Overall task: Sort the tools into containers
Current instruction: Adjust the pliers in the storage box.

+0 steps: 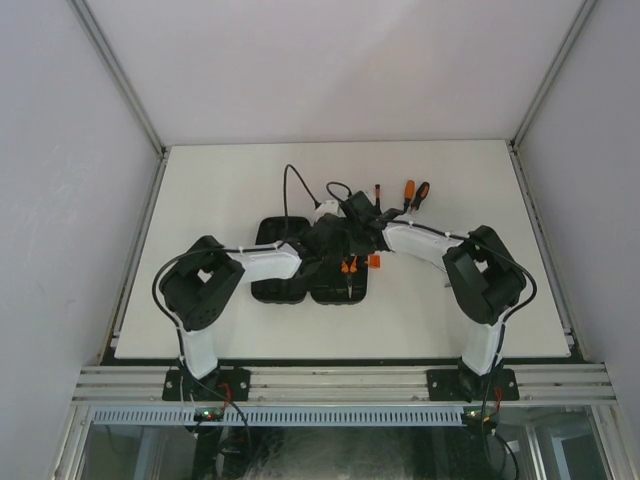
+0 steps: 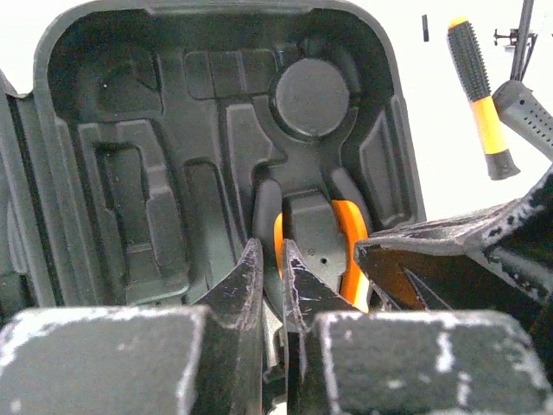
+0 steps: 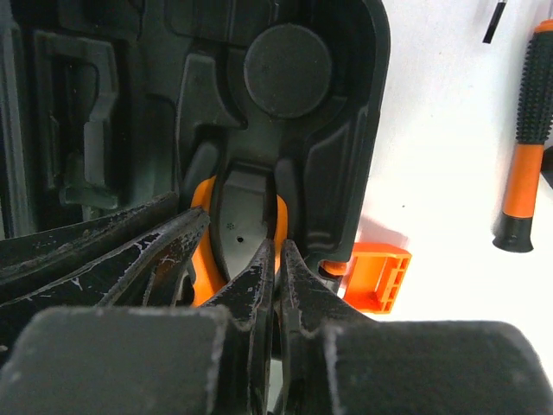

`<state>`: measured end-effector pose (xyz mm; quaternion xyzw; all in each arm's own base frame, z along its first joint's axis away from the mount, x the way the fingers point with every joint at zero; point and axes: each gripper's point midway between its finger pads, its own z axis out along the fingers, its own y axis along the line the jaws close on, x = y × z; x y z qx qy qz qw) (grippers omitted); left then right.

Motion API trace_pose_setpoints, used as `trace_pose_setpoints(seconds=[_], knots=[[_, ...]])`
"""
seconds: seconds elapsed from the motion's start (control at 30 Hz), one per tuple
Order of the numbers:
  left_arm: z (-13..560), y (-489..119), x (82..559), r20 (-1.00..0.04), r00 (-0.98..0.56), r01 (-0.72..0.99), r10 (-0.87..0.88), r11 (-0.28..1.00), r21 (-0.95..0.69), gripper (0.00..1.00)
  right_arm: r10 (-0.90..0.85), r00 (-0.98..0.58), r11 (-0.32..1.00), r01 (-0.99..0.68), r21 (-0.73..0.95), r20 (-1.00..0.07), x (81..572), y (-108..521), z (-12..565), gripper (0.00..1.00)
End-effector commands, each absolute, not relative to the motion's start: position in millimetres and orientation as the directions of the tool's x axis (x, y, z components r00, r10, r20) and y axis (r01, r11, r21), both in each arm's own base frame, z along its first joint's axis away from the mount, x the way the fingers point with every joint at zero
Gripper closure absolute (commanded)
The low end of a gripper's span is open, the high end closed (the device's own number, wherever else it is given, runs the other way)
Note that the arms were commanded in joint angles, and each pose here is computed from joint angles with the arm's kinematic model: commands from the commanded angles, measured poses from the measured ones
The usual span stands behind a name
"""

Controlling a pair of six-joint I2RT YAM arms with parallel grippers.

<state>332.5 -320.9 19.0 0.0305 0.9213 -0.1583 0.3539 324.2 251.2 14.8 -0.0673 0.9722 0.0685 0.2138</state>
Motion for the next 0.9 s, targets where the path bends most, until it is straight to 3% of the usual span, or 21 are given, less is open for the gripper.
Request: trace_pose_setpoints(seconds=[0.0, 0.53, 0.87], knots=[[-74.1, -301.8, 170.6, -0.216, -0.953, 0.259, 0.212, 0.94, -0.222, 1.0, -0.192, -0.98, 0.965, -0.18, 0.19, 0.046, 172.4, 261.1, -95.7, 1.0], [-42.9, -292.2, 136.0, -0.255, -0.952, 0.24, 0.17, 0.93, -0.277, 1.0, -0.184, -0.982, 0.951, -0.19, 0.243, -0.044, 163.8, 261.9, -48.0, 1.0], [15.3, -309.5, 171.4, -0.394, -0.906, 0.28, 0.155, 0.918, -0.281, 0.96, -0.165, -0.966, 0.913, -0.226, 0.34, -0.198, 199.7, 277.2, 10.8, 0.98]])
